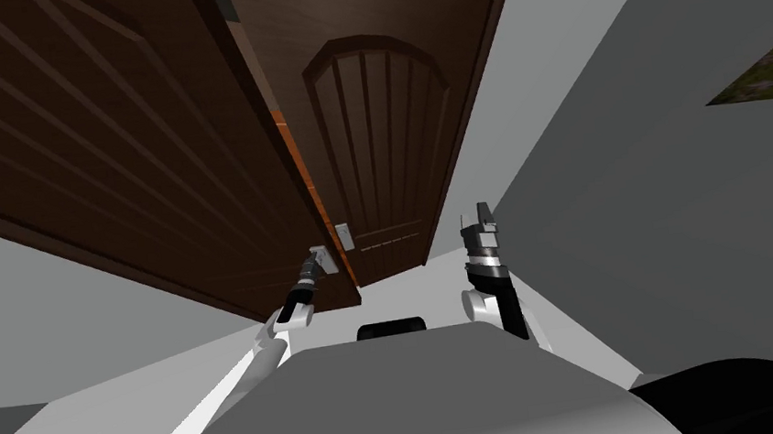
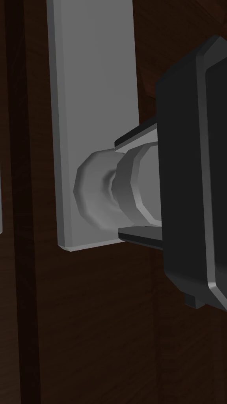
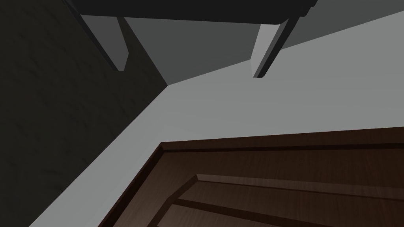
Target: Pull the door open
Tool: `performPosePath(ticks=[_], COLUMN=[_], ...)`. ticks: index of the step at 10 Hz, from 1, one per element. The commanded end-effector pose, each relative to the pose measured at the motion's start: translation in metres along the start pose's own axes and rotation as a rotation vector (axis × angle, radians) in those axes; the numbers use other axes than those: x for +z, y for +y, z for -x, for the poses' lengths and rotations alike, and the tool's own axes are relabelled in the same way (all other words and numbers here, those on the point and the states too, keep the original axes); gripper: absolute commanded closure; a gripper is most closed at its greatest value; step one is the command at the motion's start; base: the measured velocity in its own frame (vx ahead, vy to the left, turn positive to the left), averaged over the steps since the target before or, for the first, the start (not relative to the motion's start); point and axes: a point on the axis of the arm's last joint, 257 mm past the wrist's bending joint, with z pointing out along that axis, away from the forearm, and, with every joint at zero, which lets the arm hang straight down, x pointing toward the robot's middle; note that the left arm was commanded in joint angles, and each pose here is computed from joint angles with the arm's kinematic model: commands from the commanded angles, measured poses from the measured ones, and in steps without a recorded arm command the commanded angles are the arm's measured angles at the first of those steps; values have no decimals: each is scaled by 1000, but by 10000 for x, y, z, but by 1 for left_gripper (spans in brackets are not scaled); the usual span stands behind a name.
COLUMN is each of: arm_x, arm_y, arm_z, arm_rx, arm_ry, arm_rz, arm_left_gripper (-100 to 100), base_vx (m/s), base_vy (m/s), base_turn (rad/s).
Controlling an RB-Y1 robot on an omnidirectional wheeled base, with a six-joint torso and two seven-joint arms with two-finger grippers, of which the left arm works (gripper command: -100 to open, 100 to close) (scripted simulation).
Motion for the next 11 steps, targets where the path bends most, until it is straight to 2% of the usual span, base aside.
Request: performPosePath(ticks=[1,3,4,6,11], arm_x=[-8,-8,-47,-80,-223], arm_y=[13,13,23,14,-6], arm_z=[-3,-3,-23,-50,-179], arm_rx=[-2,-2,1,1,-5], arm_ry=[0,0,17,36,113], arm_rz=[2,2,5,4,4], arm_left_gripper=[100,100,100,100,100], base_vx=[-16,-4,-91,-175,-219], base_vy=[1,0,33,94,124], base_turn=[2,2,-102,-117,-152])
